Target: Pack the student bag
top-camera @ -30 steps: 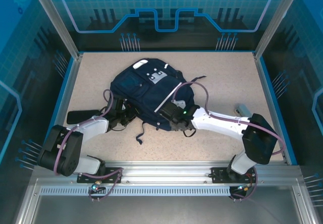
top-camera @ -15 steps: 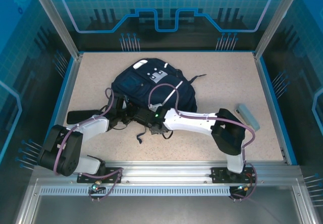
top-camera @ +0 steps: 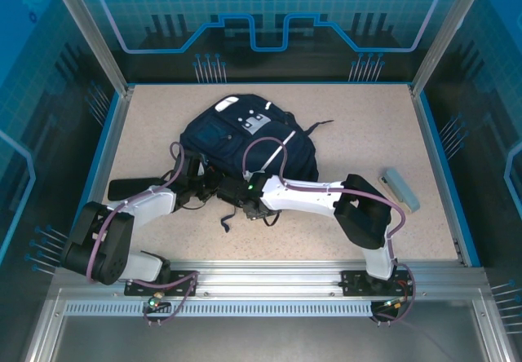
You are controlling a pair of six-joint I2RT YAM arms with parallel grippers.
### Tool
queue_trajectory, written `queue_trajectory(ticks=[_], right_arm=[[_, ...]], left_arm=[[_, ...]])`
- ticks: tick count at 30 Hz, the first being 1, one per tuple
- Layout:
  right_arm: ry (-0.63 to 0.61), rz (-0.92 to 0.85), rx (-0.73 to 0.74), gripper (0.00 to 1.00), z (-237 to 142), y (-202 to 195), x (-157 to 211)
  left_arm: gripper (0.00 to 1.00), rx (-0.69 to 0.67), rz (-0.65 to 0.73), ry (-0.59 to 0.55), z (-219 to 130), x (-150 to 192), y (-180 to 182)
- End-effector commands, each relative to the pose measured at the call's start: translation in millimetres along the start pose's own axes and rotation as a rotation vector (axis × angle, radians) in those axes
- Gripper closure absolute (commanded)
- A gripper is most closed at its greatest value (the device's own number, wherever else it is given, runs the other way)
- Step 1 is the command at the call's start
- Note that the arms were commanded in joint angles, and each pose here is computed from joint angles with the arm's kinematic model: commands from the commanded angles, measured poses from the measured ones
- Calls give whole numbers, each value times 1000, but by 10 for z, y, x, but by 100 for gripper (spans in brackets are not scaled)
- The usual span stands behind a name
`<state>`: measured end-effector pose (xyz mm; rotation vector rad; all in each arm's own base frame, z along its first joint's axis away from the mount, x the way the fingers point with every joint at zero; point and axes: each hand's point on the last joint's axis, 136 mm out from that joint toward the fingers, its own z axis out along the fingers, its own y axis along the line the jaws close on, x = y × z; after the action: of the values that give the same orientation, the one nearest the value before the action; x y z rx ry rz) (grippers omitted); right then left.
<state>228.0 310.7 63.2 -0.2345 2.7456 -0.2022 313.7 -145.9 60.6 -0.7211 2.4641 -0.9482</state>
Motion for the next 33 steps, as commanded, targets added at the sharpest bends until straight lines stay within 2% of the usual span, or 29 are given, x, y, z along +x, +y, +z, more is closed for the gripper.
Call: queue_trajectory(ticks=[1, 5, 10, 16, 22, 33], right_arm=[[-25, -18, 56, 69, -7, -76, -52], [-46, -60, 83, 64, 29, -50, -118], [-58, -98, 112, 64, 110, -1, -165], [-81, -76, 138, 74, 28, -134, -180], [-86, -47, 114, 91, -80, -290, -122], [-48, -32, 117, 96, 17, -513, -59]], left_arm=[[100, 83, 66, 12, -13, -39, -295], [100, 86, 64, 13, -12, -38, -302], [100, 87, 60, 18, -10, -35, -310], [100, 51, 52, 4, -16, -54, -243], [100, 6, 59, -15, -22, -91, -177], [100, -18, 63, -25, -35, -110, -140]])
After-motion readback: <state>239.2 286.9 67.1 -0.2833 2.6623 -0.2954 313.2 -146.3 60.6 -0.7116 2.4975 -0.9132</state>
